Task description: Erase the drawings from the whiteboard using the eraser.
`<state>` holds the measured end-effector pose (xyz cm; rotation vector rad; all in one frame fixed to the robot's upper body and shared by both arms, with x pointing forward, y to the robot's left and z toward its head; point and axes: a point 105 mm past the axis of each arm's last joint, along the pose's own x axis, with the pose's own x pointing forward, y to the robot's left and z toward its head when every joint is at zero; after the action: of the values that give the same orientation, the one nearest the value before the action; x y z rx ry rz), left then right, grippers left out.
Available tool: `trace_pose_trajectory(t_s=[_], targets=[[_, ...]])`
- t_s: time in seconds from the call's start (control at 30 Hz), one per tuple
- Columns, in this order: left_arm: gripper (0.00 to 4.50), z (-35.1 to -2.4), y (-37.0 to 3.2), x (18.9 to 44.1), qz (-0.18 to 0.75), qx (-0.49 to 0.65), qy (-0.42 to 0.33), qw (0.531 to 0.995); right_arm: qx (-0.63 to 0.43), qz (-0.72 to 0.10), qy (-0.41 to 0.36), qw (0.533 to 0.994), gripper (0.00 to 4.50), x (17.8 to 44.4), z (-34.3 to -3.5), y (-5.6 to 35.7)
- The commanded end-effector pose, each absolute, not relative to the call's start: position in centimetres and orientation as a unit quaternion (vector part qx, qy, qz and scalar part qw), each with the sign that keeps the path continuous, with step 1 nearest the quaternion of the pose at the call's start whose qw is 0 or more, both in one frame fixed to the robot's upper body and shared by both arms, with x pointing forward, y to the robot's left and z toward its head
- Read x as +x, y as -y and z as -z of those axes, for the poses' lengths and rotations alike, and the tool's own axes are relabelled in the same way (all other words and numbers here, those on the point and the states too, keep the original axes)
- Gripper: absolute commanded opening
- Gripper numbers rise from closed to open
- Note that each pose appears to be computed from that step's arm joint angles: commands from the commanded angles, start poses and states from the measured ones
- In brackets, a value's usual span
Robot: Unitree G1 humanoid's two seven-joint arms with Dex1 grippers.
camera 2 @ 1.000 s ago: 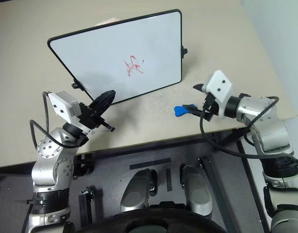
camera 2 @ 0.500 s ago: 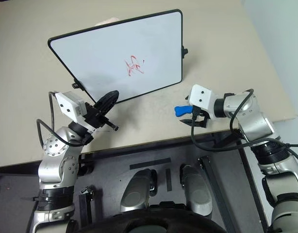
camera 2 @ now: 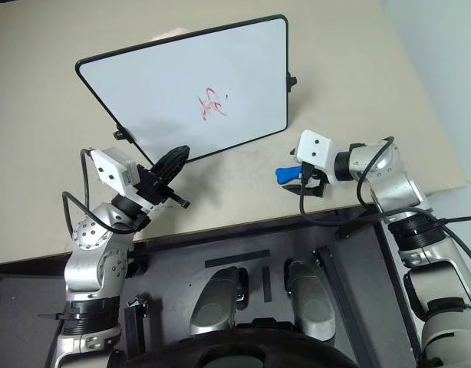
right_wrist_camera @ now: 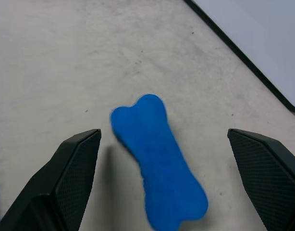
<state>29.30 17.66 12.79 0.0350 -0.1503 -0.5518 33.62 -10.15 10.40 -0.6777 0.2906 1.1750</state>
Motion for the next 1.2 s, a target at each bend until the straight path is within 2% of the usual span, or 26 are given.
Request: trace_pose_trajectory(t_s=[0.03, 0.27, 0.37, 0.5, 0.7, 0.77, 1.0, 1.2], targets=[[0.00, -13.7, -17.4, 29.1, 0.277, 0.026, 0.094, 0.956, -0.315, -0.528, -0.112, 0.781, 3.55, 34.4, -11.5, 10.3], [0.00, -13.6, -17.5, 29.2, 0.276, 0.027, 0.092, 0.956, -0.311, -0.532, -0.120, 0.778, 1.15, 34.0, -11.1, 10.6], [0.00, -13.6, -17.4, 29.2, 0.277, 0.027, 0.092, 0.956, -0.307, -0.530, -0.114, 0.782, 0.38, 34.0, -11.4, 10.6], [0.00, -13.6, -17.3, 29.3, 0.278, 0.027, 0.092, 0.956, -0.314, -0.518, -0.084, 0.791, 0.23, 34.0, -12.5, 10.3], [0.00, -13.4, -17.6, 29.3, 0.276, 0.028, 0.089, 0.957, -0.313, -0.420, 0.061, 0.850, 0.23, 36.9, -19.4, 8.4], [0.00, -13.3, -17.8, 29.3, 0.275, 0.030, 0.087, 0.957, -0.334, -0.406, 0.115, 0.843, 0.23, 37.0, -20.7, 6.8], [0.00, -13.6, -18.1, 29.6, 0.273, 0.036, 0.088, 0.957, -0.375, -0.369, 0.257, 0.811, 0.23, 37.2, -22.6, 2.4], [0.00, -13.8, -18.2, 29.6, 0.271, 0.039, 0.091, 0.957, -0.406, -0.390, 0.326, 0.759, 0.23, 36.0, -22.0, 0.2]])
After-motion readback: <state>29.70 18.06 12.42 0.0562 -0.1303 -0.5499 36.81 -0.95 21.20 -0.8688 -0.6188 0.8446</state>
